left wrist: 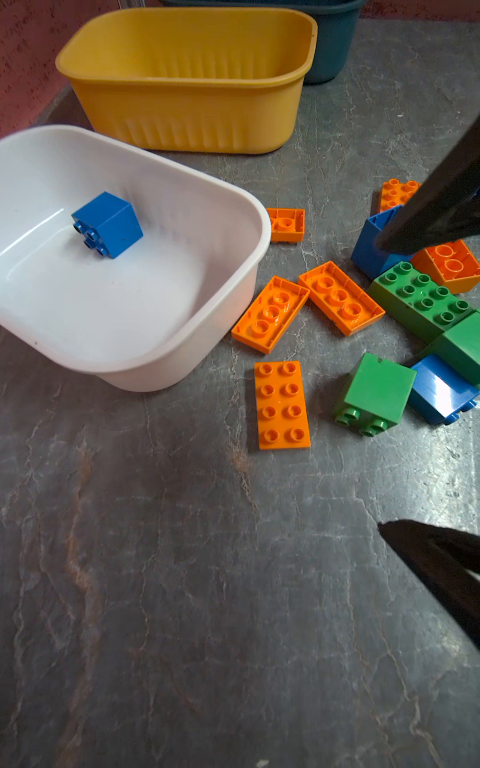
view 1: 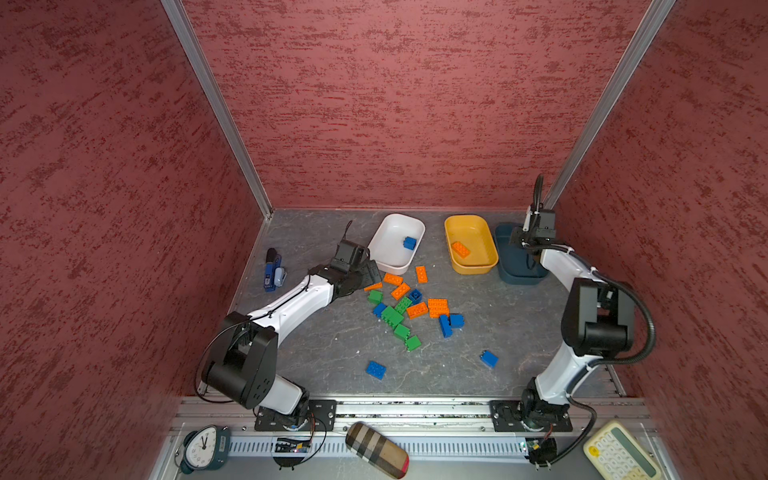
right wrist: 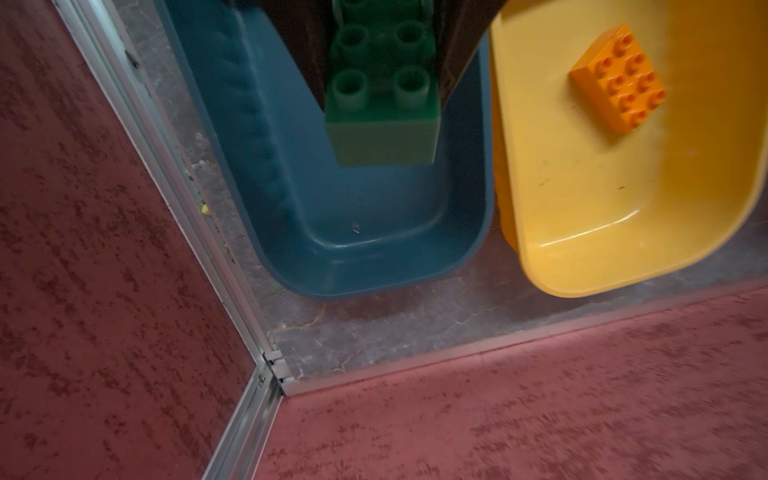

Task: Sort the legos into containers by color
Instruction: 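Carry the green brick into the teal tub and release it with the right gripper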

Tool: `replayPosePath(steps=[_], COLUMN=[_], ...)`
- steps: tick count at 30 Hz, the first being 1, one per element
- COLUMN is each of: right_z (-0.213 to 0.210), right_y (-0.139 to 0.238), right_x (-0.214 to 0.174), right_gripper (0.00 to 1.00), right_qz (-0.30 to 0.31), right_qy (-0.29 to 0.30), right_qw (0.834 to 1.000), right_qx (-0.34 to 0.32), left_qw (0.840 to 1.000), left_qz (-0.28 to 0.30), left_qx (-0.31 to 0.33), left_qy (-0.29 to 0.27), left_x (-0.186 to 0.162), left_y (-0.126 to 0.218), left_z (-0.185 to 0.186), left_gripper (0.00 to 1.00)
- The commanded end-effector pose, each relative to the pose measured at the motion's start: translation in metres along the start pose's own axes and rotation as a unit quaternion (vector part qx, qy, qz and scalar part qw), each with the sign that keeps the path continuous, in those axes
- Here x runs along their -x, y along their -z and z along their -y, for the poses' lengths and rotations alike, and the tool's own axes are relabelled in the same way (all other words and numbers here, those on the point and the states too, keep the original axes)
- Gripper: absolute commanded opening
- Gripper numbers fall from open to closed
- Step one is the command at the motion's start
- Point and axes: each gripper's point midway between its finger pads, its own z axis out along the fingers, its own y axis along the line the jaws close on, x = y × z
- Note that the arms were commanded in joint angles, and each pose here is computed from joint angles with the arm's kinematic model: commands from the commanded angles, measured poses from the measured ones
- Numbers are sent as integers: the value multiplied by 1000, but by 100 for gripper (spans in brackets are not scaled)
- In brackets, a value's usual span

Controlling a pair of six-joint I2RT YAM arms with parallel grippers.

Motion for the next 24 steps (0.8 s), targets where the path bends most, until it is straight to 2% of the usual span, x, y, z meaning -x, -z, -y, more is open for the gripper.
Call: replayPosePath(steps=[1, 3, 6, 7, 8, 9, 10, 13, 16, 19, 24], right_z=[22, 24, 22, 20, 17, 14, 11, 2, 6, 8, -4], right_y=[-8, -11, -5, 0, 6, 13, 21, 48, 75, 103, 142], right_x=[-2, -3, 0, 1, 3, 6, 9, 20, 28, 31, 27], right_gripper=[18, 28, 50, 62, 69, 89, 99, 99, 99, 99, 99], right_qz=[-28, -34, -28, -24, -20, -10, -1, 36, 81, 125, 177], right_qy=[22, 24, 22, 20, 19, 14, 8, -15, -59, -105, -112], right_qw=[997, 997, 997, 998, 999, 999, 1000, 999, 995, 986, 974], right_qx=[-64, -71, -63, -56, -47, -38, -26, 5, 10, 26, 91], left_qw=[999, 999, 998, 997, 997, 996, 995, 988, 975, 966, 959], left_qz=[-32, -40, -57, -63, -65, -67, -73, -107, -132, -154, -166], left_qx=[4, 11, 12, 7, 7, 7, 9, 2, 28, 51, 67], left_qy=[-17, -26, -34, -40, -45, -53, -63, -115, -178, -203, -220], left_x=[-10, -12, -20, -23, -25, -26, -28, -36, -43, -46, -48], left_y=[-6, -8, -11, -12, -13, -13, -15, -21, -26, -35, -48], left_z=[0, -1, -2, 0, 1, 2, 1, 6, 4, -2, 2], left_gripper=[99, 99, 100, 100, 99, 97, 96, 93, 93, 88, 72])
